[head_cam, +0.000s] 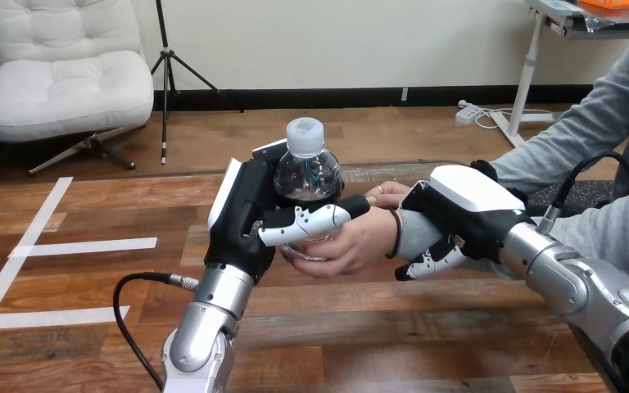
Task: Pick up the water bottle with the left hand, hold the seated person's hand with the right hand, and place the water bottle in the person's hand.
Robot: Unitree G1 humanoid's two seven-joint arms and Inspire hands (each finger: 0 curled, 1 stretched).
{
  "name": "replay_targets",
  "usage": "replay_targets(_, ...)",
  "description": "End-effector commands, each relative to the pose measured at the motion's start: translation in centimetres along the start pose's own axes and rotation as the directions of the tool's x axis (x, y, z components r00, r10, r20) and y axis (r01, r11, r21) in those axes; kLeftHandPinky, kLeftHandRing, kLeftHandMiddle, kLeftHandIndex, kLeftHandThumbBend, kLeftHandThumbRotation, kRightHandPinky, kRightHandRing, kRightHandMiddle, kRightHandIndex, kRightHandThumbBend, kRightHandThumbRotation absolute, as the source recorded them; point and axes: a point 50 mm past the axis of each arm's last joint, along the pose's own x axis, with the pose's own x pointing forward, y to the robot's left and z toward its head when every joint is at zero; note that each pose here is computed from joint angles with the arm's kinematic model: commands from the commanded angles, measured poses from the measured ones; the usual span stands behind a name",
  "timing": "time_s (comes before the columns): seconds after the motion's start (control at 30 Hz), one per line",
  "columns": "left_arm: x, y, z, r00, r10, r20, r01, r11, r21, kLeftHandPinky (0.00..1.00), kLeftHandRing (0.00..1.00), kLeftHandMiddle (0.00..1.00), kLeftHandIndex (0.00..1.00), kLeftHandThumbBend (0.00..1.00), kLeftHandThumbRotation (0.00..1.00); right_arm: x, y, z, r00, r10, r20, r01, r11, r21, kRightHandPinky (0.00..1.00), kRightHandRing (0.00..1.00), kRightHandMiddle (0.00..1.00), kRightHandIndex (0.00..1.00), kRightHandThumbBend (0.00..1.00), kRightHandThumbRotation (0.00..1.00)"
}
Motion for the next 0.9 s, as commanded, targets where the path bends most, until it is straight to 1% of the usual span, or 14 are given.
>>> replay_targets(0.0, 2.37, 0.03, 2.05, 0.995, -0.026, 0.095, 0.023, 0.999, 0.031, 0.34, 0.37, 0.39, 0.39, 0.75, 0.0, 1.65, -3.99, 2.98, 0.978, -0.158, 0.136, 0.158, 0.987, 0.014, 0.16, 0.2, 0.25, 0.26, 0.67, 0.0)
replay_targets(0.23, 2.41, 0.0, 2.02, 0.995, -0.031, 0.096, 0.027, 0.999, 0.041, 0.33, 0.37, 0.39, 0.39, 0.75, 0.0, 1.55, -3.97, 2.99, 0.975, -0.168, 0.147, 0.168, 0.986, 0.015, 0.16, 0.2, 0.26, 0.26, 0.68, 0.0)
replay_targets(0.43, 2.42, 0.02, 1.97, 0.995, -0.029, 0.09, 0.025, 0.999, 0.048, 0.33, 0.37, 0.39, 0.39, 0.74, 0.0, 1.57, -3.96, 2.98, 0.976, -0.162, 0.142, 0.161, 0.987, 0.019, 0.16, 0.2, 0.26, 0.27, 0.67, 0.0)
replay_targets(0.53, 2.43, 0.03, 2.0, 0.996, -0.031, 0.088, 0.026, 0.998, 0.065, 0.33, 0.37, 0.39, 0.39, 0.75, 0.0, 1.58, -3.93, 2.89, 0.979, -0.157, 0.134, 0.155, 0.988, 0.019, 0.16, 0.2, 0.26, 0.27, 0.67, 0.0)
replay_targets(0.63, 2.44, 0.05, 2.06, 0.995, -0.035, 0.089, 0.026, 0.995, 0.101, 0.33, 0.37, 0.39, 0.39, 0.75, 0.0, 1.56, -3.94, 2.9, 0.977, -0.158, 0.14, 0.157, 0.987, 0.015, 0.16, 0.2, 0.26, 0.27, 0.67, 0.0)
replay_targets(0.73, 2.47, 0.03, 1.97, 0.996, -0.034, 0.08, 0.027, 0.996, 0.081, 0.33, 0.37, 0.39, 0.39, 0.75, 0.0, 1.57, -3.9, 2.86, 0.978, -0.158, 0.135, 0.157, 0.987, 0.016, 0.16, 0.2, 0.26, 0.27, 0.67, 0.0)
replay_targets(0.87, 2.49, 0.04, 1.94, 0.996, -0.038, 0.079, 0.03, 0.995, 0.093, 0.33, 0.37, 0.4, 0.39, 0.75, 0.0, 1.55, -3.92, 2.89, 0.978, -0.157, 0.138, 0.157, 0.988, 0.017, 0.16, 0.2, 0.25, 0.27, 0.67, 0.0)
